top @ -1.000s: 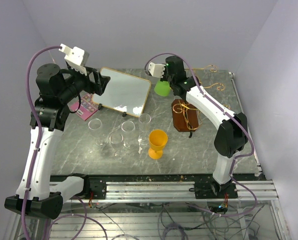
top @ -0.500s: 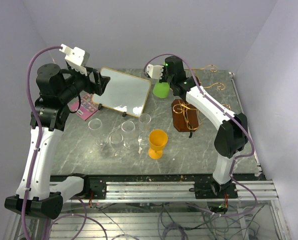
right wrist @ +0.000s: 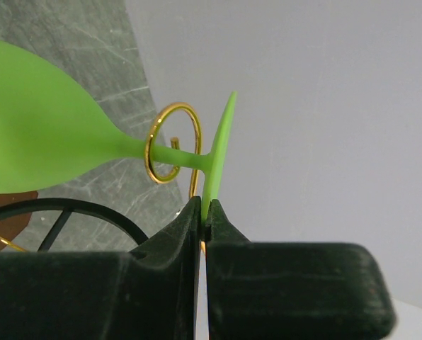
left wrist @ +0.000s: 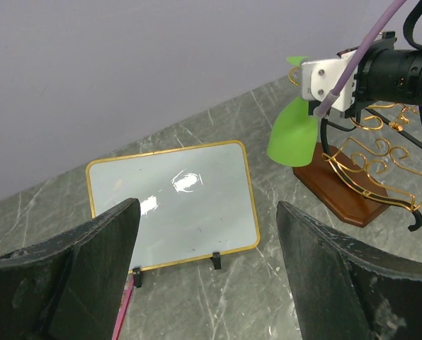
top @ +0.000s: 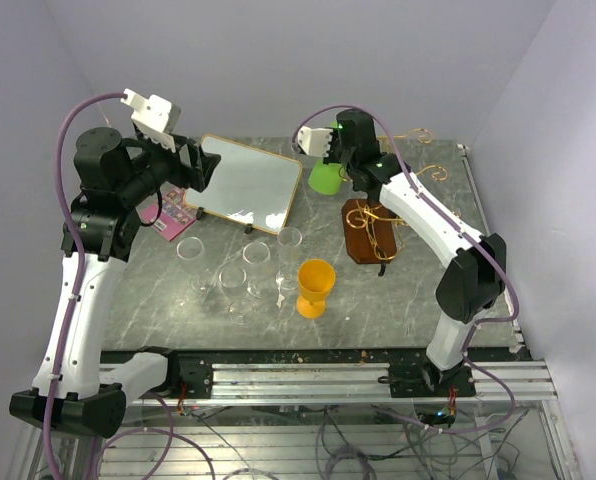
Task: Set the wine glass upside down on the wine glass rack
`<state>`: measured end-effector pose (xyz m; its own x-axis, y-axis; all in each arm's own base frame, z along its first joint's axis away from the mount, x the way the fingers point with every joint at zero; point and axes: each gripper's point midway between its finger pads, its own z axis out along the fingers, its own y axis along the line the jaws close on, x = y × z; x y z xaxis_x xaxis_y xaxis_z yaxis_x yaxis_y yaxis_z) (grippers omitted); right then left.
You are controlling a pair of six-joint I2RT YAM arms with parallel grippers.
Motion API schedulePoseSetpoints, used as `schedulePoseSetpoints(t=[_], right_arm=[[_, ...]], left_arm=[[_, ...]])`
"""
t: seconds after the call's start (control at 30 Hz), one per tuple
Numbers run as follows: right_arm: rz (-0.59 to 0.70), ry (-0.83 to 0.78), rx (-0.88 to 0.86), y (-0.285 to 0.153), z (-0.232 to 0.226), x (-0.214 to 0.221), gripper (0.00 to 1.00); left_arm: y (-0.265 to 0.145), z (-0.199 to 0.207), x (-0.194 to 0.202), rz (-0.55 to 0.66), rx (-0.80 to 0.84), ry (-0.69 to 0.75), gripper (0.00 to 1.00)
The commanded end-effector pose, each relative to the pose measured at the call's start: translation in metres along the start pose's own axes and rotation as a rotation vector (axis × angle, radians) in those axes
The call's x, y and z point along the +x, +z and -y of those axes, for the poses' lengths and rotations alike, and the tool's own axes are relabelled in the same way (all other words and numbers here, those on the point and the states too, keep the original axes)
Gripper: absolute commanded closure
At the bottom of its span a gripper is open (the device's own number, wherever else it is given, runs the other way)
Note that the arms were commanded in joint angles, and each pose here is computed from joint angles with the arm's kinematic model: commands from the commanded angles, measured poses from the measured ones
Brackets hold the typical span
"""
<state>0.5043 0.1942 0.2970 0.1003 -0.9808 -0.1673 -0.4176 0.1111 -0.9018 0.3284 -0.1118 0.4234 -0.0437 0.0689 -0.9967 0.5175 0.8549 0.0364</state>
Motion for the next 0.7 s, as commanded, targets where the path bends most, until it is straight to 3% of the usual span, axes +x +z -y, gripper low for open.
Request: schedulePoseSetpoints(t=[0.0, 0.67], right_arm=[[0.013, -0.02, 0.013, -0.016, 0.009, -0.002, 1.0], [-0.076, -0.003, -0.075, -0.003, -0.017, 0.014, 0.91]], left_arm=[[0.001, -0.001, 0.001, 0.003, 0.006, 0.013, 0.12], [-0.002, 0.002, 0.001, 0.003, 0.019, 0.019, 0.12]])
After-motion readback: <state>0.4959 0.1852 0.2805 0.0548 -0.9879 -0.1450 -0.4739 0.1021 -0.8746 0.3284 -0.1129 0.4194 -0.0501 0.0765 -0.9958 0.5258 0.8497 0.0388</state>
